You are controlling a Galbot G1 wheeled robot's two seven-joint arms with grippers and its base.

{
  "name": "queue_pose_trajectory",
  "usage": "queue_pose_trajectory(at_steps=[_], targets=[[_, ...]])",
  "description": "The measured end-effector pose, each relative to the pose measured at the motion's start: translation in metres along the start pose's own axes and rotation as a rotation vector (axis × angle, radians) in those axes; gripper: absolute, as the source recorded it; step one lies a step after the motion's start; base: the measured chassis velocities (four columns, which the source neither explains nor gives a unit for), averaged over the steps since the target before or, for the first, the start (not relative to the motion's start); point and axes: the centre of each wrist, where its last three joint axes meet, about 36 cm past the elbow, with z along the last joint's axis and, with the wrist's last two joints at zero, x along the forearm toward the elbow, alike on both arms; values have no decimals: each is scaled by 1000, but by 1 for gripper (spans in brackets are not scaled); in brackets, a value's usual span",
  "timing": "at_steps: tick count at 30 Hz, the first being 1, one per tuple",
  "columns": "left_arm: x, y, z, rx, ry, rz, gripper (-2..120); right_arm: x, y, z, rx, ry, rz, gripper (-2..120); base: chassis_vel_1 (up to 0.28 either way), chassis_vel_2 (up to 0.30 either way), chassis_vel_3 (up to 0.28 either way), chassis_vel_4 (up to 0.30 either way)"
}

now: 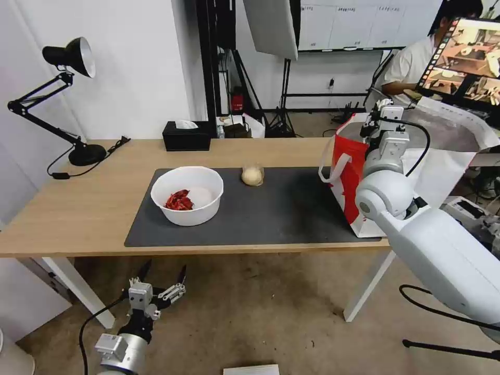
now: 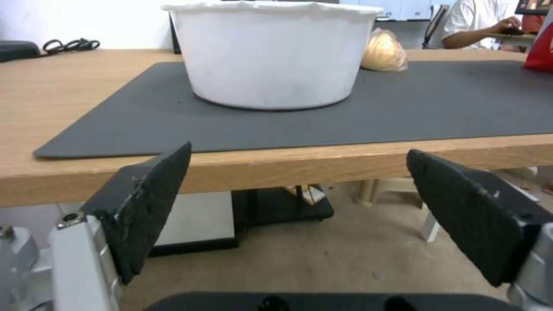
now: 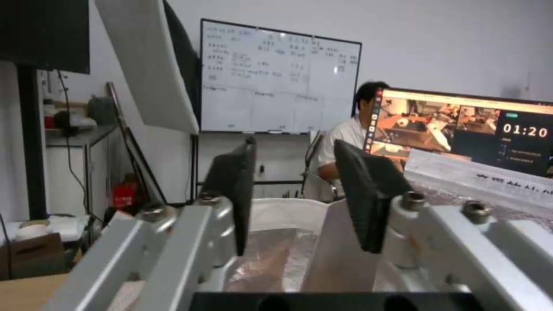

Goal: Pick up the trash from the table and place it into the takeout bag.

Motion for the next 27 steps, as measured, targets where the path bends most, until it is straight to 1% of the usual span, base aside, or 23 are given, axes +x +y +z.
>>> queue_pose_trajectory(at_steps=[2, 3, 5, 6, 9, 10, 12, 14, 16, 17, 18, 20, 21, 22, 23, 24, 25, 27], targets=[[0, -1, 0, 2, -2, 2, 100, 1, 0, 0, 1, 1, -2, 51, 0, 0, 0, 0], [0, -1, 0, 2, -2, 2, 100, 1, 0, 0, 1, 1, -2, 51, 0, 0, 0, 0], [0, -2, 0, 4, -4, 5, 100, 2, 0, -2, -1, 0, -5, 62, 0, 0, 0, 0], [0, -2, 0, 4, -4, 5, 100, 2, 0, -2, -1, 0, -5, 62, 0, 0, 0, 0], [-2, -1, -2, 4, -9, 8, 100, 2, 0, -2, -5, 3, -12, 76, 0, 0, 0, 0], [-2, -1, -2, 4, -9, 8, 100, 2, 0, -2, -5, 3, -12, 76, 0, 0, 0, 0], [-3, 0, -2, 2, -11, 9, 100, 4, -1, -3, -17, 3, -18, 87, 0, 0, 0, 0], [-3, 0, -2, 2, -11, 9, 100, 4, -1, -3, -25, 1, -23, 88, 0, 0, 0, 0], [-4, 0, -2, 2, -12, 9, 100, 7, -1, -5, -48, -10, -49, 96, 0, 0, 0, 0], [-4, 0, -2, 3, -12, 9, 100, 10, -1, -8, -69, -23, -86, 100, 0, 0, 0, 0], [-4, 0, -2, 3, -12, 9, 100, 10, -1, -8, -69, -23, -86, 100, 0, 0, 0, 0], [-6, -2, -1, 9, -13, 8, 100, 33, -4, -15, -142, -56, -276, 100, 0, 0, 0, 0], [-6, -2, -1, 9, -13, 8, 100, 33, -4, -15, -142, -56, -276, 100, 0, 0, 0, 0], [-7, -2, 0, 10, -15, 6, 100, 45, -9, -13, -166, -47, -355, 100, 0, 0, 0, 0], [-7, -1, 2, 11, -15, 5, 100, 56, -14, -9, -177, -33, -404, 100, 0, 0, 0, 0], [-7, -1, 2, 11, -15, 5, 100, 56, -14, -9, -177, -33, -404, 100, 0, 0, 0, 0], [-7, -1, 3, 11, -15, 4, 100, 64, -18, -3, -182, -24, -433, 100, 0, 0, 0, 0], [-6, -2, 6, 13, -14, 3, 100, 90, -27, 17, -189, -6, -502, 100, 0, 0, 0, 0]])
